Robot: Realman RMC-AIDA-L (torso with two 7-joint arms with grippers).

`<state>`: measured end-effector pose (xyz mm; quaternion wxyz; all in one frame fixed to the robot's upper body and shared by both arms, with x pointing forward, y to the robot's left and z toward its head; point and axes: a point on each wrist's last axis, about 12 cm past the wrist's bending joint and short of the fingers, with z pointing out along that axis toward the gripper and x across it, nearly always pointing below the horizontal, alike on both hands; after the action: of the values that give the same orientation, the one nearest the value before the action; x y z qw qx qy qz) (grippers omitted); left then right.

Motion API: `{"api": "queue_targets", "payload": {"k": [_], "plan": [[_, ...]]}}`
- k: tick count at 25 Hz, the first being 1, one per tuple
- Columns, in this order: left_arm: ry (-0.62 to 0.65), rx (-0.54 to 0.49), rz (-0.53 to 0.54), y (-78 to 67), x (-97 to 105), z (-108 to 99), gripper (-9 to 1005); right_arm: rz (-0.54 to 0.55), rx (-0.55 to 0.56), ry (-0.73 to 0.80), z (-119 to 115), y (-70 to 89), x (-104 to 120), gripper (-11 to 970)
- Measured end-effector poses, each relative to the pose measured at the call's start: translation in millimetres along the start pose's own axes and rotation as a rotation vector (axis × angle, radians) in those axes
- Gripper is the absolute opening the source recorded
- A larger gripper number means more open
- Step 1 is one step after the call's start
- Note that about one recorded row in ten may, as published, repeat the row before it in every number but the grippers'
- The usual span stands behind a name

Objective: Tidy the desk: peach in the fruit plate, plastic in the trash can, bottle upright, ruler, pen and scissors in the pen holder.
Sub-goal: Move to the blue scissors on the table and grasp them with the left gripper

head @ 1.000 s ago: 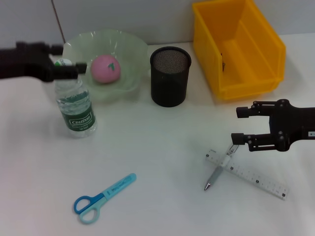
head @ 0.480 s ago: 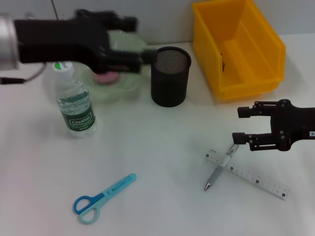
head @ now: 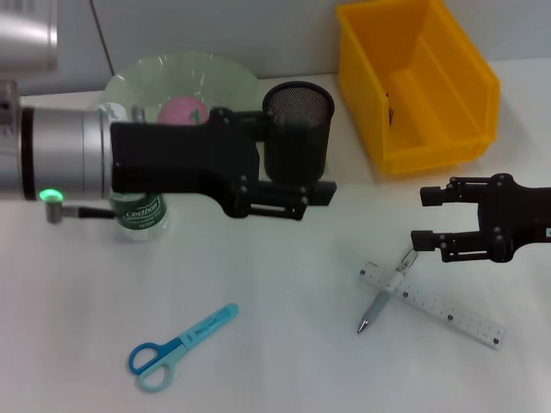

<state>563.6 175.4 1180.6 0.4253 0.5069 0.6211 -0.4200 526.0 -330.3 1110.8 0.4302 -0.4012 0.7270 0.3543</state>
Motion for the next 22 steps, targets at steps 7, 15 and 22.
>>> {"api": "queue_targets", "payload": {"k": [7, 15, 22], "plan": [[0.000, 0.027, -0.034, -2.8, 35.9, 10.5, 817, 0.001, -0.001, 0.004, -1.0, -0.9, -1.3, 745], [0.085, 0.057, -0.046, -8.8, 47.6, 15.2, 816, 0.009, -0.001, 0.006, -1.7, -0.3, 0.5, 745], [0.109, 0.062, -0.050, -9.5, 48.6, 12.7, 815, 0.014, -0.074, 0.052, -2.2, 8.2, 5.2, 745]]}}
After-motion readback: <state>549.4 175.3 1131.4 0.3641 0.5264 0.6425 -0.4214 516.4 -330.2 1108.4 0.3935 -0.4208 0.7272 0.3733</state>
